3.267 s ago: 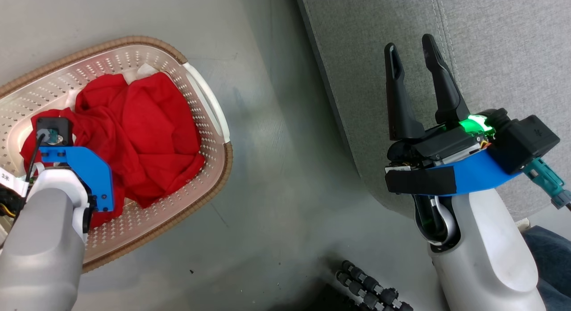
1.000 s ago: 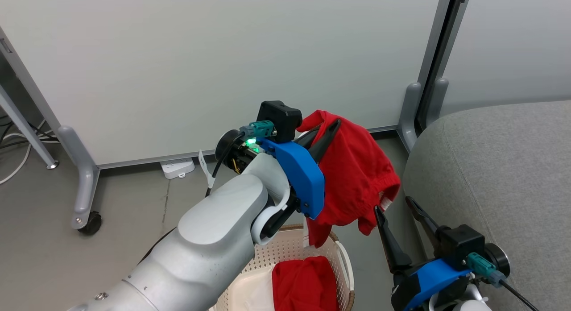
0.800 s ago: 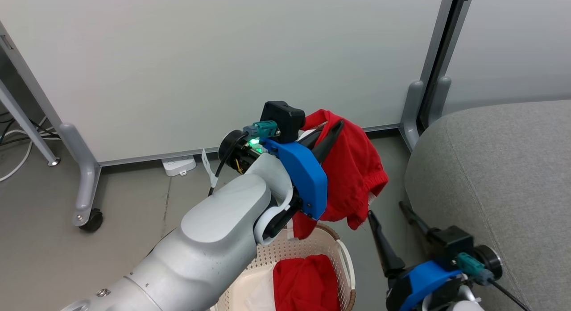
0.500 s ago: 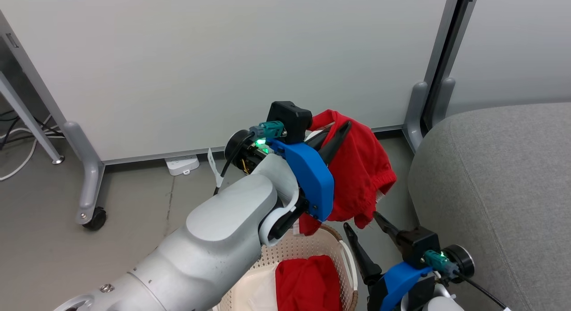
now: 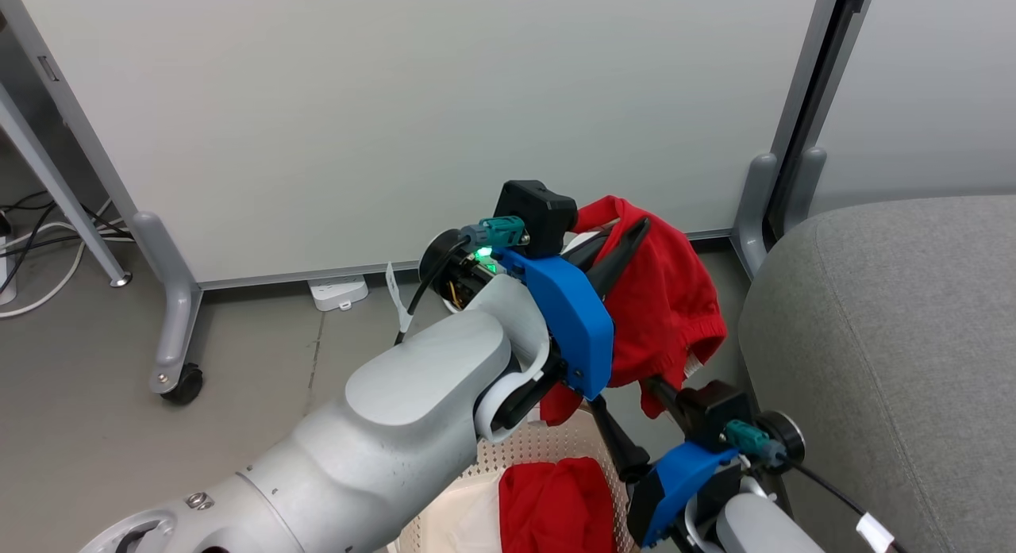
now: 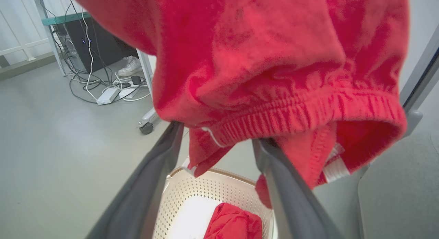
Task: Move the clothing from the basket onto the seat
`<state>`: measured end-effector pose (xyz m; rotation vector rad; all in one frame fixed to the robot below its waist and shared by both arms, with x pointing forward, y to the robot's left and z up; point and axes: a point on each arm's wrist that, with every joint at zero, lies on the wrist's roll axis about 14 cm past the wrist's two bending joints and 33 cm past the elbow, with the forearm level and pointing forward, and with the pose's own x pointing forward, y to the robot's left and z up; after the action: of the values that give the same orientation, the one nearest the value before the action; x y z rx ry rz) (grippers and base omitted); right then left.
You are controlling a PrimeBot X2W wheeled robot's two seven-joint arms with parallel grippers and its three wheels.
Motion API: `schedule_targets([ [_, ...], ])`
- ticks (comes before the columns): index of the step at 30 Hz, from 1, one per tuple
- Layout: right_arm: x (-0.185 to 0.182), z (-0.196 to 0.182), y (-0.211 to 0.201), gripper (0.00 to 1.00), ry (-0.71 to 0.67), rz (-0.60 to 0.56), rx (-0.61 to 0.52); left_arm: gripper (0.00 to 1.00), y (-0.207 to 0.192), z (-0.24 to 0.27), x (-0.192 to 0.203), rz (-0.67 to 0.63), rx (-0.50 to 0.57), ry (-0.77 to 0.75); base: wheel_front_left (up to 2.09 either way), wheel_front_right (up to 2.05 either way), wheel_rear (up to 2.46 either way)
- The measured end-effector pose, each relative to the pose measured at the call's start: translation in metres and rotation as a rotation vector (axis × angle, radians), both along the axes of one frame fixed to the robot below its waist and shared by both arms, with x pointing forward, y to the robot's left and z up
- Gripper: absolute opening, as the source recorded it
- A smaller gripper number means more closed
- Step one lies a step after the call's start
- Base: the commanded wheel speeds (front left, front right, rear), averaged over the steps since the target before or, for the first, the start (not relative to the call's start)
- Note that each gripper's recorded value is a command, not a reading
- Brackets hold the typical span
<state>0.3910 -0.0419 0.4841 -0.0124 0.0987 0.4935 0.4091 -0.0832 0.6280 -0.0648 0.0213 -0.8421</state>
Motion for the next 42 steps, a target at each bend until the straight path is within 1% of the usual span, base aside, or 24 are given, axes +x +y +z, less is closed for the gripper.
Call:
schedule_targets([
  [6, 0.014, 0.014, 0.002, 1.00, -0.051, 0.005, 0.007, 0.00, 0.000, -0.006, -0.001, -0.002, 0.009, 0.015, 0.00, 0.00, 0.00],
  [13, 0.016, 0.028, 0.014, 1.00, -0.110, 0.050, 0.011, 0.00, -0.001, -0.009, 0.001, -0.002, 0.017, 0.024, 0.00, 0.00, 0.00],
  [18, 0.019, 0.039, 0.016, 1.00, -0.140, 0.059, 0.013, 0.00, -0.003, -0.013, 0.002, -0.002, 0.019, 0.033, 0.00, 0.00, 0.00],
  [21, 0.022, 0.040, 0.015, 1.00, -0.139, 0.059, -0.006, 0.00, -0.005, -0.013, 0.002, -0.008, 0.016, 0.036, 0.00, 0.00, 0.00],
  [22, 0.023, 0.039, 0.015, 0.84, -0.133, 0.058, -0.012, 0.00, -0.006, -0.013, 0.001, -0.011, 0.016, 0.037, 0.00, 0.00, 0.00],
  [23, 0.023, 0.039, 0.014, 0.29, -0.133, 0.058, -0.015, 0.00, -0.007, -0.013, 0.001, -0.013, 0.015, 0.037, 0.00, 0.00, 0.00],
  [24, 0.024, 0.039, 0.014, 0.00, -0.130, 0.059, -0.021, 0.00, -0.007, -0.013, 0.000, -0.014, 0.013, 0.039, 0.00, 0.00, 0.00],
  [42, 0.024, 0.036, 0.002, 0.00, -0.124, 0.030, -0.081, 0.00, -0.010, -0.009, -0.002, -0.020, 0.010, 0.027, 0.00, 0.00, 0.00],
])
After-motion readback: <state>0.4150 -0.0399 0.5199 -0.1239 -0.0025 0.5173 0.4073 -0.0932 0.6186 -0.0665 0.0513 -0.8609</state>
